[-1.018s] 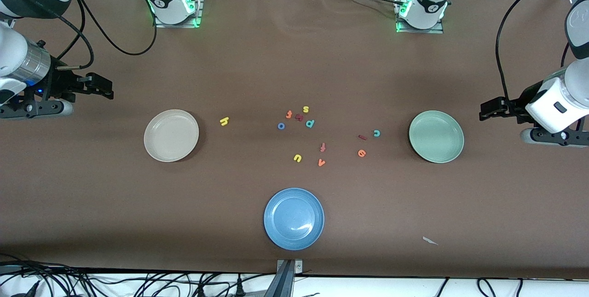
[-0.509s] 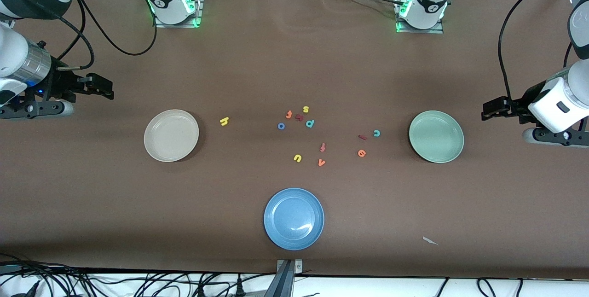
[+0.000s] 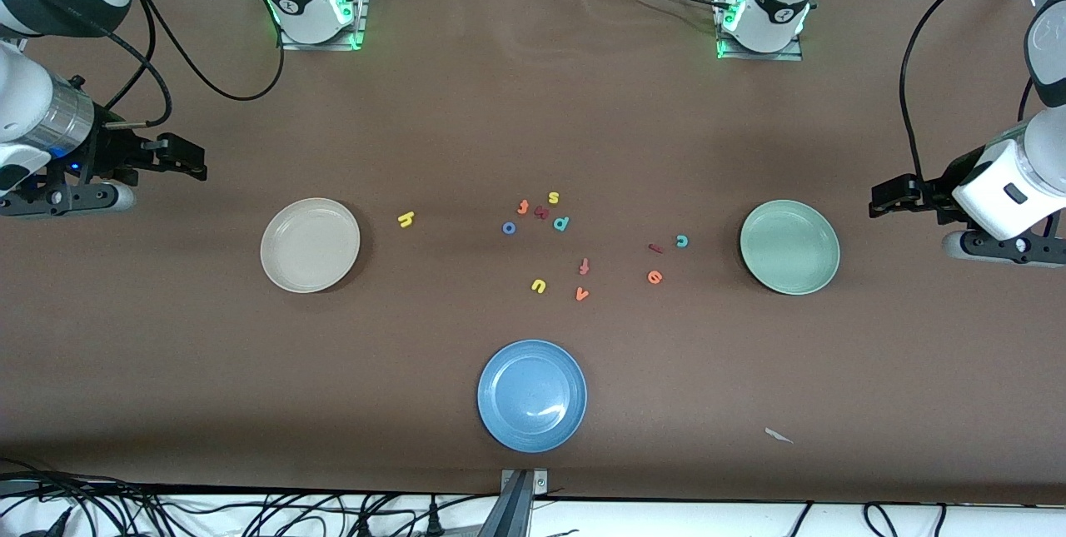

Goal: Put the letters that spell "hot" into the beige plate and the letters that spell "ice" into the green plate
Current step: 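Move the right gripper toward the yellow letter h beside the cream plate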

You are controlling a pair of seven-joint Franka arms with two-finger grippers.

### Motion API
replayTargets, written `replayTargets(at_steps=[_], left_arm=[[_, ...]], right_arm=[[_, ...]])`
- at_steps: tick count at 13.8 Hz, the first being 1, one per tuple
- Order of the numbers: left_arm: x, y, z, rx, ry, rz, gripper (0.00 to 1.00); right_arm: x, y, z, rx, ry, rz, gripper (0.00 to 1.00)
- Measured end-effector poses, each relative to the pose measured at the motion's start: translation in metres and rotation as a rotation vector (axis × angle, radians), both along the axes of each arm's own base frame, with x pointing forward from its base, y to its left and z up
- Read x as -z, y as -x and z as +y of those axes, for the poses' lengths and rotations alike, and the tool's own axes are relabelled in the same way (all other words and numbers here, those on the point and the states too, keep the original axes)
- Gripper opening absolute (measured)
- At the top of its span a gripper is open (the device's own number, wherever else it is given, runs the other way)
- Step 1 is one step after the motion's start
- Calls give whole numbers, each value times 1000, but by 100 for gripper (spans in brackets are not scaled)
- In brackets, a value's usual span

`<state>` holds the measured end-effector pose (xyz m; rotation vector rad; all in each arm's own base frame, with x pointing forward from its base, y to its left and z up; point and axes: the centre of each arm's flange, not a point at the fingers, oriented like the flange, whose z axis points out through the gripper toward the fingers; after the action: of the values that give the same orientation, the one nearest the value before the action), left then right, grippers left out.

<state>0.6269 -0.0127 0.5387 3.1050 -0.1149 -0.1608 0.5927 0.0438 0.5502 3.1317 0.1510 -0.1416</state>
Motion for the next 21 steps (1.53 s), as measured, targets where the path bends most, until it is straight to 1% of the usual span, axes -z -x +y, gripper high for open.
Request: replayTargets(at_steps=[12, 13, 15, 17, 21], left_arm=[[0, 0, 0, -1, 0, 0, 100], [0, 0, 0, -1, 0, 0, 100], [0, 0, -1, 1, 0, 0, 100], [0, 0, -1, 2, 0, 0, 100], [0, 0, 4, -7, 0, 0, 100]], right_arm=[[7, -2, 3, -5, -2, 10, 100], [13, -5, 7, -10, -4, 12, 100], [30, -18, 26, -38, -13, -13, 100], [52, -28, 54, -39, -22, -20, 100], [87, -38, 96, -28, -43, -40, 100]])
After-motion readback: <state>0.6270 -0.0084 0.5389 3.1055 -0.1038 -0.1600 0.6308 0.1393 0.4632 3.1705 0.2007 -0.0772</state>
